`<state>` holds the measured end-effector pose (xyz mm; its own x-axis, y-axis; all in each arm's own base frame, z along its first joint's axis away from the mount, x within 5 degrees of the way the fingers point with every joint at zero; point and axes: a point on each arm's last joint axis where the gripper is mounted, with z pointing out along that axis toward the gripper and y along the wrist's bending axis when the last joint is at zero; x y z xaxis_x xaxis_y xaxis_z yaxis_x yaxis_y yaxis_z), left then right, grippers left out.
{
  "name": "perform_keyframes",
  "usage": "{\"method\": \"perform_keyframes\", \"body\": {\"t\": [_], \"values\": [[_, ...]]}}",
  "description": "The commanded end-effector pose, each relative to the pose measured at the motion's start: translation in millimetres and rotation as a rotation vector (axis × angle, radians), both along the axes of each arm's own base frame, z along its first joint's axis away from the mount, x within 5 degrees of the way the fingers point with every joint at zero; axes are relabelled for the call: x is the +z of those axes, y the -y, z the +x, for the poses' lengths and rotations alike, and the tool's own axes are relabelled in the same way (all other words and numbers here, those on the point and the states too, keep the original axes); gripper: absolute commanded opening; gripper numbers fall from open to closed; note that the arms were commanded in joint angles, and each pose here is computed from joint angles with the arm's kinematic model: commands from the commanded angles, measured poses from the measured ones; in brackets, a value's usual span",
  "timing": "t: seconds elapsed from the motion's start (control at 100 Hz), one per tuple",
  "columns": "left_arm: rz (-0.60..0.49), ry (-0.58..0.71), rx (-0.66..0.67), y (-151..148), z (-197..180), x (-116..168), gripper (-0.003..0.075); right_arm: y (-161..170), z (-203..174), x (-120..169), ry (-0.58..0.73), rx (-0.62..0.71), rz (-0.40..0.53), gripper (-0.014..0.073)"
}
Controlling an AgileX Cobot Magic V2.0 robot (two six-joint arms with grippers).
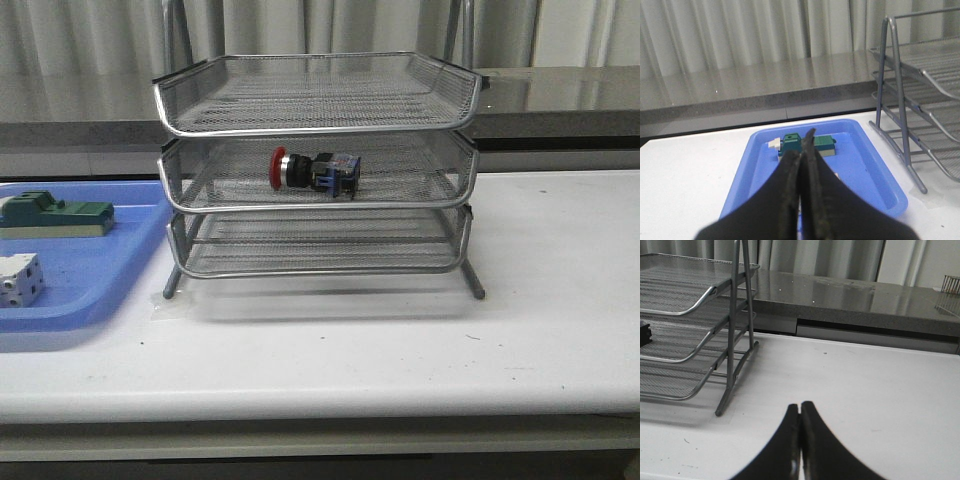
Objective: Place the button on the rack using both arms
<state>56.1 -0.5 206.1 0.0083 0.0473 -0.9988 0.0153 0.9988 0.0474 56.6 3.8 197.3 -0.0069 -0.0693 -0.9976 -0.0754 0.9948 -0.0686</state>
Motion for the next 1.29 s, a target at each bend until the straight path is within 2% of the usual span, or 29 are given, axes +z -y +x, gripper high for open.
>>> {"method": "perform_keyframes", "body": {"t": [0.0, 0.15, 1.28], "values": [[-0.024, 0.138, -0.013, 1.0, -3.7, 12.1, -0.0020, -1.0, -1.2, 7.7, 0.095, 0.012, -0.007, -0.0057], [-0.046, 0.153, -0.021, 1.6, -1.9, 2.9, -0.0020, -1.0, -1.2, 7.7, 0.095, 0.012, -0.007, -0.0057], [-0.065, 0.162, -0.022, 1.5, -2.1, 4.2, -0.0020, -1.0, -1.2, 7.7, 0.095, 0.012, -0.007, -0.0057]]}}
